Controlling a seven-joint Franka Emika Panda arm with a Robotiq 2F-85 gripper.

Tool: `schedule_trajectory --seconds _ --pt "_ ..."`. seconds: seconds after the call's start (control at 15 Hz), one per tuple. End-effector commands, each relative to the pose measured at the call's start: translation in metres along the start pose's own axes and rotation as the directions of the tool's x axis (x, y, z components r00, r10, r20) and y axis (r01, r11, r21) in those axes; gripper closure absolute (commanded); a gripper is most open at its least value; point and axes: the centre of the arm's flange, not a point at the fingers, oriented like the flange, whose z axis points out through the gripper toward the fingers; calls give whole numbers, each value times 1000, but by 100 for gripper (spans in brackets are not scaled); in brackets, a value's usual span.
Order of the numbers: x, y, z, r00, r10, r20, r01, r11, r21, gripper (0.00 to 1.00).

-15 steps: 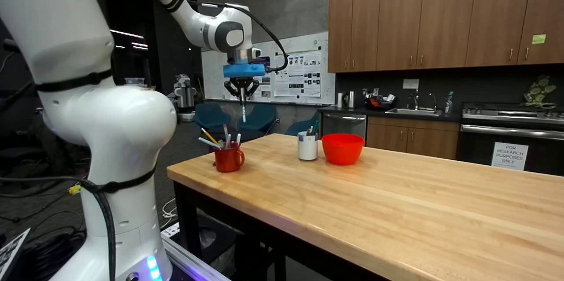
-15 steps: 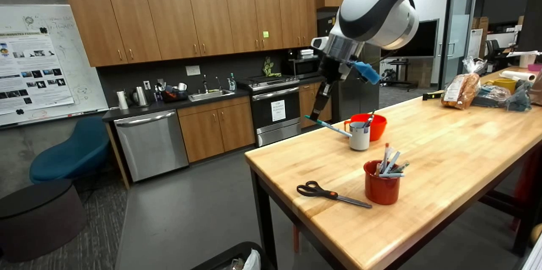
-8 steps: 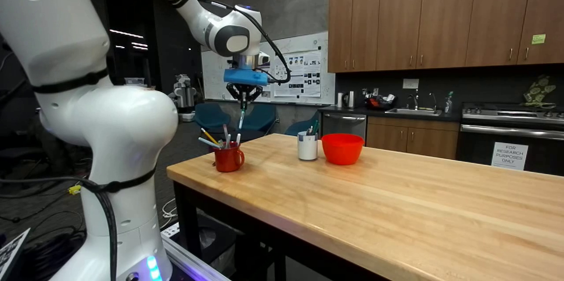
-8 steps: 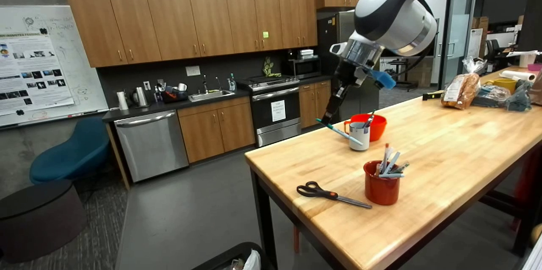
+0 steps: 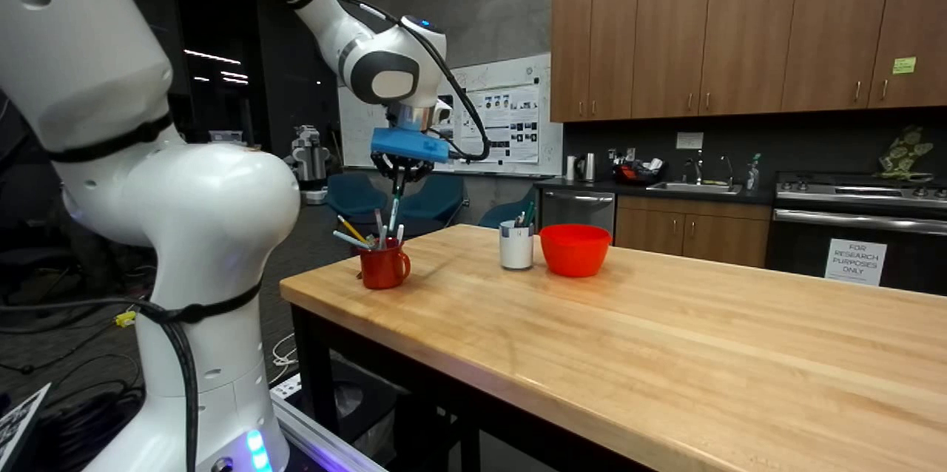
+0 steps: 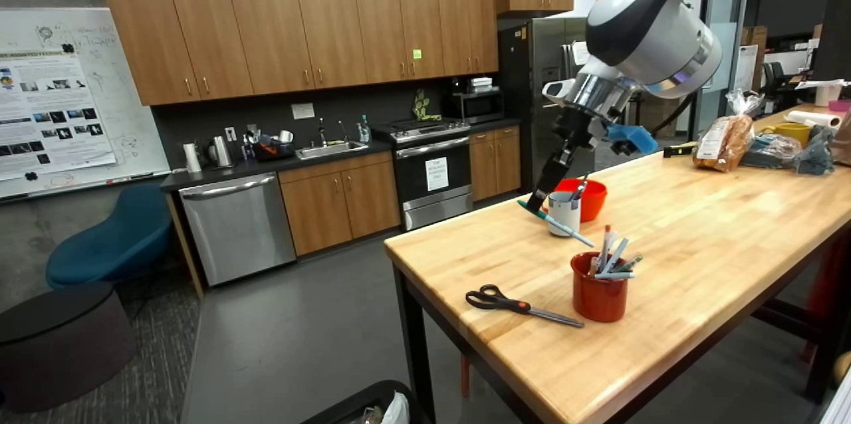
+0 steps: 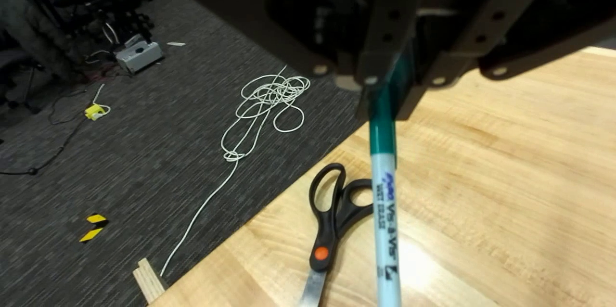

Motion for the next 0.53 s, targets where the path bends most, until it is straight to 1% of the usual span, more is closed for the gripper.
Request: schedule_trajectory --seconds 0.0,0.13,0.27,0.47 --pt "-17 -9 -3 999 -21 -29 23 998 62 97" --pt "-22 -8 1 999 -36 -30 39 994 103 97" --pt "-28 -6 7 997 -74 -19 76 987 144 97" --pt "-37 -3 15 992 -128 -15 128 966 224 97"
